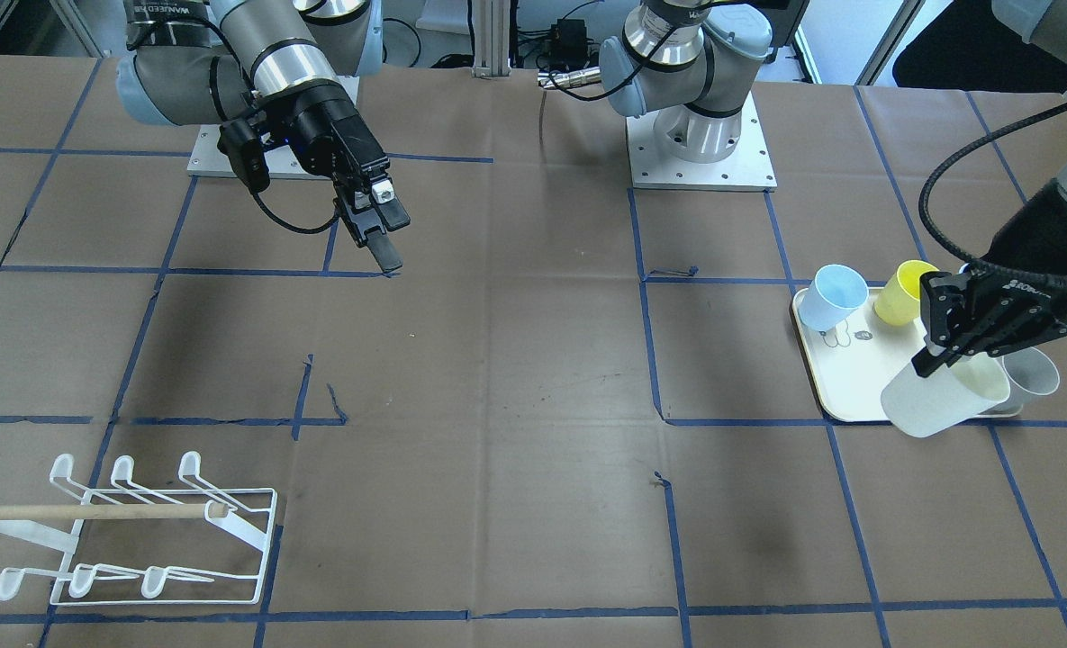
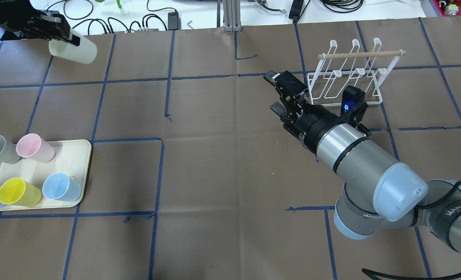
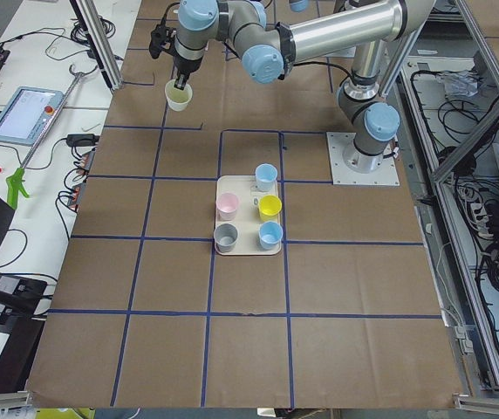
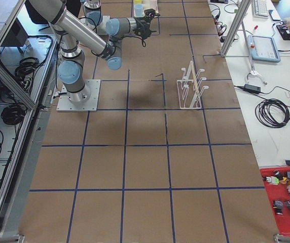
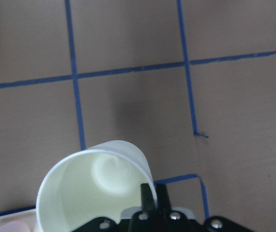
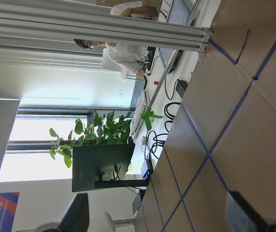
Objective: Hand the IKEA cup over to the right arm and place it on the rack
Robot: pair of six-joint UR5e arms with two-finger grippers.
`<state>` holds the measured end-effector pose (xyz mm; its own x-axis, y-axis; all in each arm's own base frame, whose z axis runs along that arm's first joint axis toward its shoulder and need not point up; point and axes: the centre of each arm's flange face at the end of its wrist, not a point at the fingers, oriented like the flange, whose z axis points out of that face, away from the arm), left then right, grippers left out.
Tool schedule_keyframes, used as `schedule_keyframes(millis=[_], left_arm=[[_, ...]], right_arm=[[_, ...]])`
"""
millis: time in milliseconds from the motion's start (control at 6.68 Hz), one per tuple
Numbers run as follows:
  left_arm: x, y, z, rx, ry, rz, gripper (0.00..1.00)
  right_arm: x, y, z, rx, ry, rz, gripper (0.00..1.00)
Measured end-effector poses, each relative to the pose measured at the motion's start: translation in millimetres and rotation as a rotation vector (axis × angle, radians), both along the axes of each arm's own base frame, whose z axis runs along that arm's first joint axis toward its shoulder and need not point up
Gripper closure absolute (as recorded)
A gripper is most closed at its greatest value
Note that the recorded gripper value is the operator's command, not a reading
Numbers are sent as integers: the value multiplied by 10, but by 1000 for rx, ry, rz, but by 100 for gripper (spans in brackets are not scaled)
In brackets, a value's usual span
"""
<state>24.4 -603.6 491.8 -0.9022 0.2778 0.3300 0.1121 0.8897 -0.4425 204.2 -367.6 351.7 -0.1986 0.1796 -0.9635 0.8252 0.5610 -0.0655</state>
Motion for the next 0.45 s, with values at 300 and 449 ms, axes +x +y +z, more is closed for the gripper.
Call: schedule_keyframes(millis=[300,449], left_arm=[[-564,-22,-137,-234,163,-144,100],[-818,71,-356,-346,205,-211,99]], right_arm=[[-1,-13,-8,3,2,-2,0],[-2,-18,-11,3,3,-2,0]])
